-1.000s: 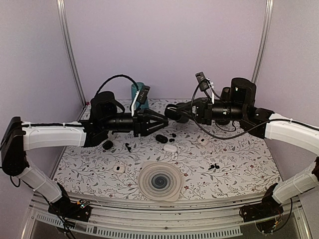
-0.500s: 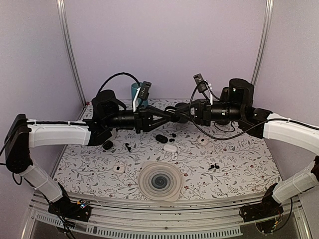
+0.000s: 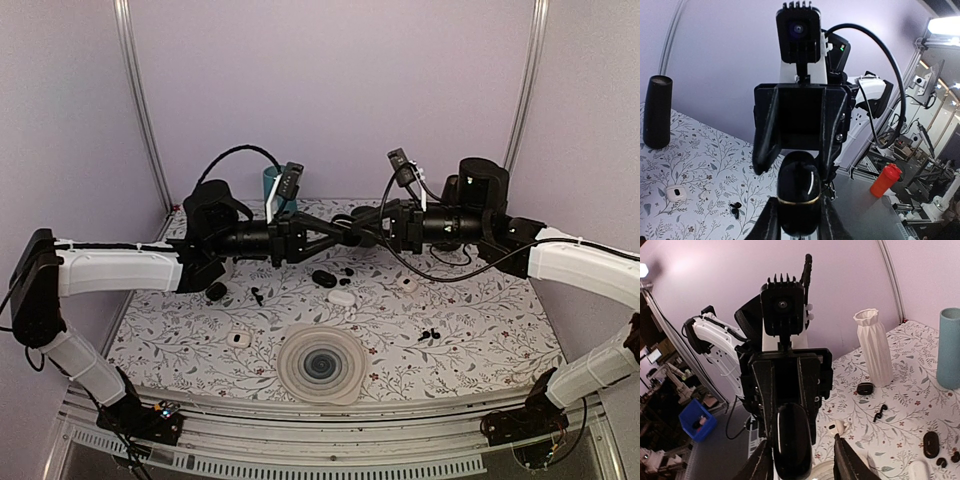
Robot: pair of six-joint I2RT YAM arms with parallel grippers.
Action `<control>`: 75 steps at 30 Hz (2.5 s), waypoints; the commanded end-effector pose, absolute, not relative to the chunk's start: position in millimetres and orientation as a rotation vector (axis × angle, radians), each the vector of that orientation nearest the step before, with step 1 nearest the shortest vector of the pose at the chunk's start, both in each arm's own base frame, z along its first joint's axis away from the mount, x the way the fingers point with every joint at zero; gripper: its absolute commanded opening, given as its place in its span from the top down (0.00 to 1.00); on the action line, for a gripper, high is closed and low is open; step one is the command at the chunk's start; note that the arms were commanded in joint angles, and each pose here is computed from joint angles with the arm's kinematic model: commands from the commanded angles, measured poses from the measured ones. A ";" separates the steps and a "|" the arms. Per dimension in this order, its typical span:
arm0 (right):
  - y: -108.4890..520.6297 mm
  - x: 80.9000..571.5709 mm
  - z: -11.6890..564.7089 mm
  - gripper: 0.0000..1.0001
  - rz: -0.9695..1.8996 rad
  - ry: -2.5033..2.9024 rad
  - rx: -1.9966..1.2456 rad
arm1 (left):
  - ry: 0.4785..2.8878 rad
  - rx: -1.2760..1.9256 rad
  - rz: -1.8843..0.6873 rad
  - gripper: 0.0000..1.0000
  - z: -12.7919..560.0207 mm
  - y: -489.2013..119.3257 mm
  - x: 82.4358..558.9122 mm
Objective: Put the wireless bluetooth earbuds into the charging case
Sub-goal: Pass from the right arm to the left, then open the charging case, then pick up the left earbud from the center of the board.
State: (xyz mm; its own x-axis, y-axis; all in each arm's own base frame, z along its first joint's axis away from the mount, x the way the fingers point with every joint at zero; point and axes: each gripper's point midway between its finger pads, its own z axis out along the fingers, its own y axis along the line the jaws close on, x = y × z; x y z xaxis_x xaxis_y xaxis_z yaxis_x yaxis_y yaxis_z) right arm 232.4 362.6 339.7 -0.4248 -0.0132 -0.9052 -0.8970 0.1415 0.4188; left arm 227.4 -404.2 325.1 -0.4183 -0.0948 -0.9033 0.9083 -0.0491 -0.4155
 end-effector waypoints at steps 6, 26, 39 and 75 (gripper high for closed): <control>350.7 258.6 340.6 0.39 1.237 1.663 -0.758 | 1.284 0.949 -1.589 1.00 343.7 -394.4 210.8; 345.6 264.3 346.4 0.23 1.206 1.683 -0.722 | 1.362 0.864 -1.510 1.00 334.0 -394.0 226.7; 324.8 276.0 351.8 0.13 1.135 1.710 -0.548 | 1.411 0.759 -1.419 1.00 329.2 -382.2 244.6; 206.8 208.4 64.2 0.38 0.842 2.616 0.392 | 1.383 0.733 -1.327 1.00 345.6 -363.2 249.1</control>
State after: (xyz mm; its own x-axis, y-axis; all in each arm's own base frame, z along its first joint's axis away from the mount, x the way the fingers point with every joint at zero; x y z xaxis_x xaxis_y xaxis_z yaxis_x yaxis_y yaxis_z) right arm 209.2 198.0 69.3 -0.8910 0.3312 -0.3106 0.1149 0.8262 0.5516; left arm 246.4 -370.8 337.3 -0.3033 -0.2040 -0.9308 0.9213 0.1867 -0.3411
